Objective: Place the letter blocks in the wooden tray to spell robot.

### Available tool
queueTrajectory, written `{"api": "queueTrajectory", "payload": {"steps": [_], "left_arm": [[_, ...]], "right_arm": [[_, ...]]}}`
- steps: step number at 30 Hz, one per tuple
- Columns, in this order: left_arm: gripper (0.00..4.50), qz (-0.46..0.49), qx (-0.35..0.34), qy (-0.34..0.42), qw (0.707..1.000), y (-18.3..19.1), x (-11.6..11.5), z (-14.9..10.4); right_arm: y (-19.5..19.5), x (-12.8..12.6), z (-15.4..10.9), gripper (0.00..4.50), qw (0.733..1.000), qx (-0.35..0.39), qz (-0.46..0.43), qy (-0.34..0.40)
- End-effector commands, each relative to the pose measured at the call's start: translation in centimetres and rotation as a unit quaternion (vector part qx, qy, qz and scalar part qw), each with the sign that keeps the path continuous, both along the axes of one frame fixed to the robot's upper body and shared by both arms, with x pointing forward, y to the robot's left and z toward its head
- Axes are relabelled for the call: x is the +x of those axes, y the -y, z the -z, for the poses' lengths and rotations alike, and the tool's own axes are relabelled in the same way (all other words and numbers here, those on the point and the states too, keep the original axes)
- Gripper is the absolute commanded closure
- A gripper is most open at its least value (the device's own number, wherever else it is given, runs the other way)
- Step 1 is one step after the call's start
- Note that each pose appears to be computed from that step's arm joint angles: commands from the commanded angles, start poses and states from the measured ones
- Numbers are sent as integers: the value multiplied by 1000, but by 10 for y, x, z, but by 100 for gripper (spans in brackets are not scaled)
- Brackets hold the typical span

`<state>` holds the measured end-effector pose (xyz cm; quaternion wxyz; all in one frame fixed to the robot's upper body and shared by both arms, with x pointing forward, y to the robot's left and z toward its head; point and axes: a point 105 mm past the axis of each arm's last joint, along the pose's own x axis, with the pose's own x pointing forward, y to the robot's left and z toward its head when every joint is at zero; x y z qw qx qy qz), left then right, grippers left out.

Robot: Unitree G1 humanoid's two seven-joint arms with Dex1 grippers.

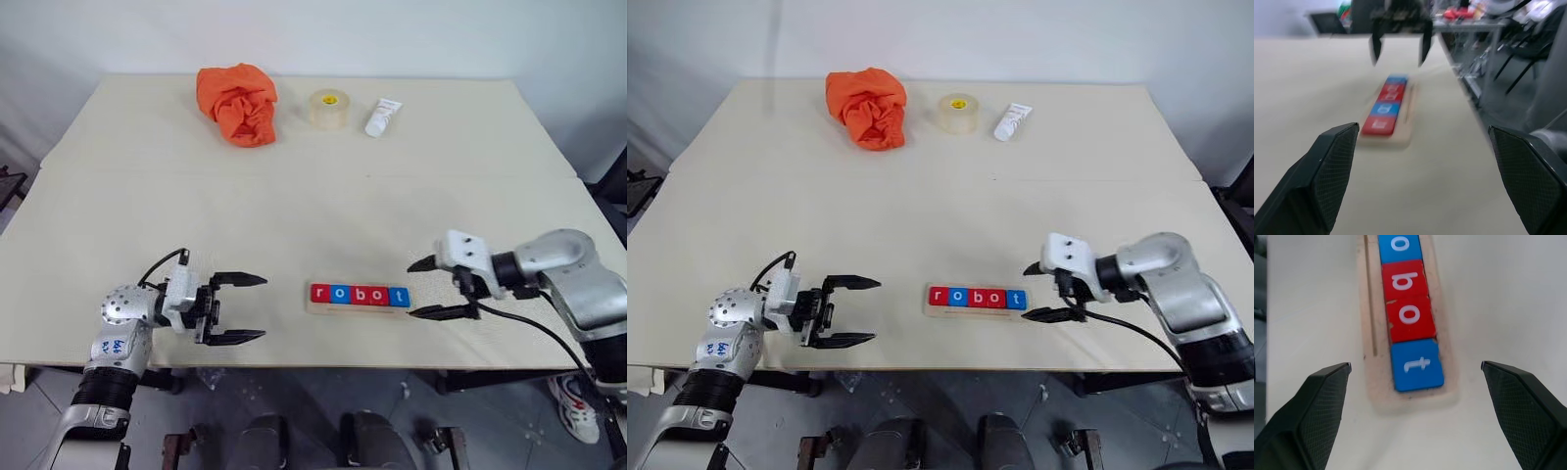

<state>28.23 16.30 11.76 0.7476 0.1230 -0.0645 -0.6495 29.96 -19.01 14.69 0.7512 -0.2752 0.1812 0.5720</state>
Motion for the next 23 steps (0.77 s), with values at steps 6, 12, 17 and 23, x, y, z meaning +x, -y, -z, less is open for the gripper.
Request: {"api": "queueTrajectory", "payload": {"steps": [6,12,17,23], "left_arm": [[0,-126,-72,55,988,-16,14,-44],[0,-117,-49,18,992,-31,-13,-39],[0,-111,-42,25,993,-40,-23,-41],[0,-121,-54,41,990,-39,-24,-47]], "right_arm": [[63,-16,-22,3,995,94,-5,37],[80,-31,-26,3,995,98,-13,26],[86,-27,-34,3,992,120,-9,30],[82,-21,-39,3,985,168,-11,43]]}}
